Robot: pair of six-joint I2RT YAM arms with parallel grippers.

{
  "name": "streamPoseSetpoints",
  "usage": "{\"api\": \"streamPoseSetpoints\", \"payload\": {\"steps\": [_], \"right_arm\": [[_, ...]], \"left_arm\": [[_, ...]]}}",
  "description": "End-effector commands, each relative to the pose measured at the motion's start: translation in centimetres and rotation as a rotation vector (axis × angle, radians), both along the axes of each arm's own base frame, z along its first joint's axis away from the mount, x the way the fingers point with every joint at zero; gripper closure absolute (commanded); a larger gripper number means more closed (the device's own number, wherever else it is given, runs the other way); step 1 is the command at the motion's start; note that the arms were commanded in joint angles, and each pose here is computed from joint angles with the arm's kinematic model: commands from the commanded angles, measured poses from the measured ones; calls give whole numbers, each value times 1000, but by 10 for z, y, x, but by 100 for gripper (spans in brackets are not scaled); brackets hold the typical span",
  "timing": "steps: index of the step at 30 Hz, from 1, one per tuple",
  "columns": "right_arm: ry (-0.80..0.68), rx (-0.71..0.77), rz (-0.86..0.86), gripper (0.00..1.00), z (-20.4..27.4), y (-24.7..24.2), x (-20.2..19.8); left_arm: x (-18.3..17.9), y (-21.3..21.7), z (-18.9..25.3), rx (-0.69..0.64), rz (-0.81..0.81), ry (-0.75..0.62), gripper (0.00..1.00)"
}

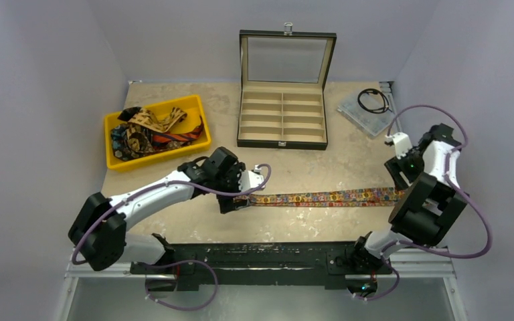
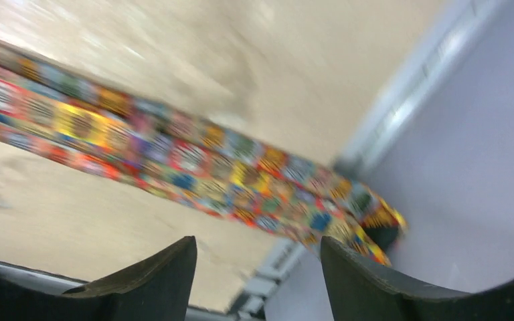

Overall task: Roll the ties
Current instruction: Flatten out the tie at the center of the board.

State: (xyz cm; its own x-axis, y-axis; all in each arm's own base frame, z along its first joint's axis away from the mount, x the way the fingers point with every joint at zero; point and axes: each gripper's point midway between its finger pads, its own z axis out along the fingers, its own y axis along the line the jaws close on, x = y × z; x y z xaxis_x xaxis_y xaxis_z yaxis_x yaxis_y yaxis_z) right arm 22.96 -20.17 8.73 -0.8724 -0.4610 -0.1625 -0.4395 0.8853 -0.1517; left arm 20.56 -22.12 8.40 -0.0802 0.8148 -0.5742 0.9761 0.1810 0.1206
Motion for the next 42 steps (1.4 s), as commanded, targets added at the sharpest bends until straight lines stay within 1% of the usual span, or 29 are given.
{"api": "streamPoseSetpoints", "payload": {"steps": [1, 5, 7, 9, 14, 15, 17, 20, 22, 25, 26, 27, 28, 29, 30, 31, 33, 36, 37, 38, 39, 40, 42], "right_arm": [[-33, 219, 75, 35, 5, 94, 7], [-14, 287, 113, 46, -11, 143, 9], [0, 293, 120, 52, -23, 156, 8], [15, 273, 121, 58, -37, 158, 6], [83, 185, 129, 67, -78, 143, -5], [102, 147, 125, 68, -85, 135, -9], [118, 97, 125, 71, -95, 124, -13], [126, 56, 93, 74, -100, 102, -11], [130, 50, 72, 75, -96, 85, -5], [132, 55, 62, 75, -87, 69, -2], [141, 74, 76, 72, -81, 71, -4], [152, 90, 96, 69, -75, 74, -7], [152, 107, 105, 65, -65, 78, -8], [126, 136, 115, 62, -53, 85, -5], [97, 158, 119, 60, -42, 90, -1], [63, 184, 131, 55, -28, 96, 4], [-53, 240, 161, 43, 4, 110, 19], [-245, 247, 223, 27, 64, 124, 32], [-326, 267, 239, 19, 84, 133, 37], [-415, 289, 259, 4, 106, 144, 43], [-504, 326, 266, 2, 125, 156, 49], [-594, 382, 219, 2, 141, 166, 59], [-703, 525, 139, 2, 162, 187, 71]], "left_arm": [[13, -21, -3, -29, 18, 35, 14], [17, -31, -19, 41, -29, 9, 20], [17, -35, -26, 80, -49, 7, 23], [17, -37, -34, 136, -65, 7, 26], [10, -40, -50, 228, -107, 14, 42], [8, -40, -52, 243, -116, 8, 45], [6, -41, -55, 262, -125, 2, 53], [5, -46, -54, 268, -124, 0, 62], [7, -53, -51, 254, -118, -3, 66], [11, -65, -46, 235, -110, -10, 67], [13, -67, -42, 222, -108, -20, 66], [13, -68, -37, 206, -111, -30, 62], [15, -71, -28, 162, -115, -54, 55], [18, -72, -18, 106, -104, -70, 45], [22, -73, -1, 35, -81, -87, 41], [24, -75, 18, -48, -56, -93, 30], [30, -74, 61, -209, 11, -105, 17], [33, -69, 126, -413, 100, -174, 4], [31, -67, 142, -461, 115, -194, 0], [24, -67, 157, -513, 123, -185, 0], [16, -69, 166, -549, 103, -163, 0], [8, -71, 172, -568, 81, -133, 0], [-2, -75, 170, -571, 71, -57, 0]]}}
